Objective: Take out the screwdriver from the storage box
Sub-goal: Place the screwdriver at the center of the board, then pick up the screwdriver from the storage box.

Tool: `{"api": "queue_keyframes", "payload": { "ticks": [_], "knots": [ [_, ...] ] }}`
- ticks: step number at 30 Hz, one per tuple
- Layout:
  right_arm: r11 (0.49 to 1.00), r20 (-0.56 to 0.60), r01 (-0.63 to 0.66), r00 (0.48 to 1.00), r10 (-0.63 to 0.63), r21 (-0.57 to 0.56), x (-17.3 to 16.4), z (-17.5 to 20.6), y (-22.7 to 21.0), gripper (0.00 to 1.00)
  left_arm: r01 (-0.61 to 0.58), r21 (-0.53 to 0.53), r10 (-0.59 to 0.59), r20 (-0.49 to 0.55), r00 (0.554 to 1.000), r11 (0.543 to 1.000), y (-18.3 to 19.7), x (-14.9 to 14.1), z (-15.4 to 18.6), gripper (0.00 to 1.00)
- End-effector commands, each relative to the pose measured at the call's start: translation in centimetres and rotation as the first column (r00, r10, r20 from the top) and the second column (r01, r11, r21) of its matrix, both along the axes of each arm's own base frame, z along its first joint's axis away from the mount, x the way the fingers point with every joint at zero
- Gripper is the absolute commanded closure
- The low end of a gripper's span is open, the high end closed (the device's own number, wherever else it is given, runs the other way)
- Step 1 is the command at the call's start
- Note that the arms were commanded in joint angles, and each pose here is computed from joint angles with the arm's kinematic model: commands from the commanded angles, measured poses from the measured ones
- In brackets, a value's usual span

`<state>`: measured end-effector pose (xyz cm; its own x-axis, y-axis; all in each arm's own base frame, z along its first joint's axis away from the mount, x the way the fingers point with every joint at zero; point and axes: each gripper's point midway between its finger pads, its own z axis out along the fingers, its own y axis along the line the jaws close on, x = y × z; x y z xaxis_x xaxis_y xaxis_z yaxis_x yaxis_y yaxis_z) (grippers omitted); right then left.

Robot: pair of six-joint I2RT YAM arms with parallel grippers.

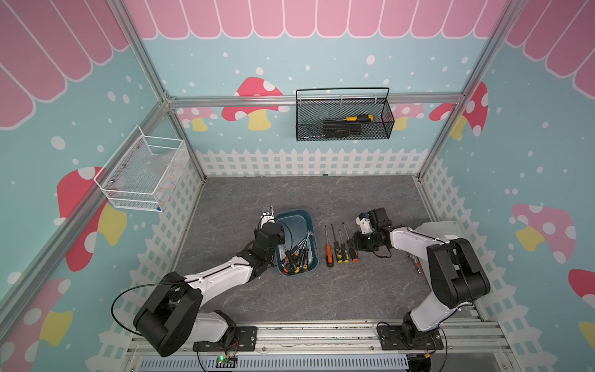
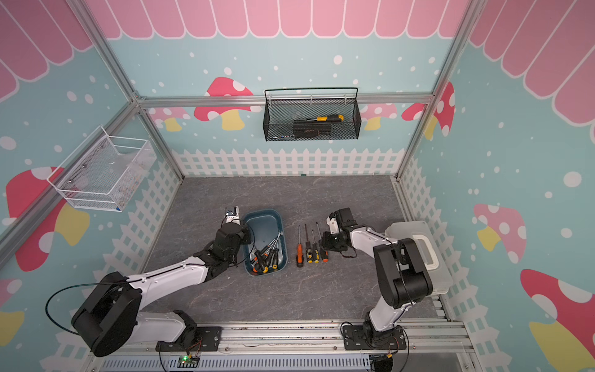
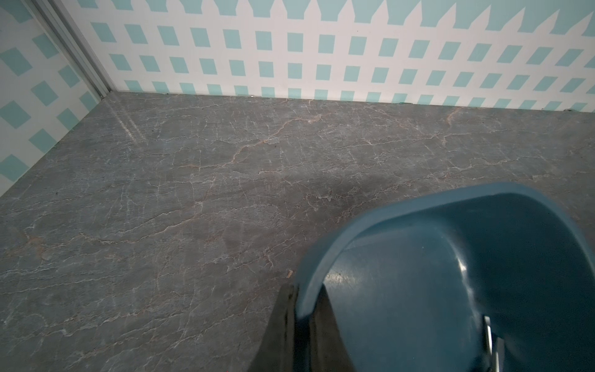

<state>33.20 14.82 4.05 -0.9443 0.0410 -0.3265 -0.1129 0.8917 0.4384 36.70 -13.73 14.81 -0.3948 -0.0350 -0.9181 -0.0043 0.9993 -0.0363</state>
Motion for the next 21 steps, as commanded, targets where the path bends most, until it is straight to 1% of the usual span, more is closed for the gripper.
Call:
{"api": "queue_keyframes", "payload": {
  "ticks": [1,9,13,15,21],
  "knots": [
    [1.0,0.057,-0.007,0.998,0.005,0.03,0.2,1.8,-0.3,0.64,-0.005,0.043,0.006,-0.018,1.0,0.999,0.4,-0.5,-0.7,1.0],
    [0.998,0.139,-0.026,0.99,0.018,0.052,-0.7,5.5,-0.6,0.63,-0.006,0.038,0.007,-0.021,1.0,0.999,0.3,-0.5,-0.7,1.0],
    [0.997,0.182,-0.021,0.983,0.006,0.08,-1.7,8.4,-0.3,0.6,-0.004,0.034,0.005,-0.021,1.0,0.999,0.2,-0.4,-0.6,1.0],
    [0.995,0.21,-0.024,0.978,0.004,0.093,-2.3,9.8,0.2,0.57,-0.004,0.03,0.004,-0.022,1.0,1.0,0.2,-0.4,-0.6,1.0],
    [0.991,0.266,-0.075,0.963,0.042,0.115,-4.2,13.5,2.9,0.55,0.001,0.02,-0.001,-0.021,1.0,1.0,-0.1,-0.3,-0.3,1.0]
  ]
}}
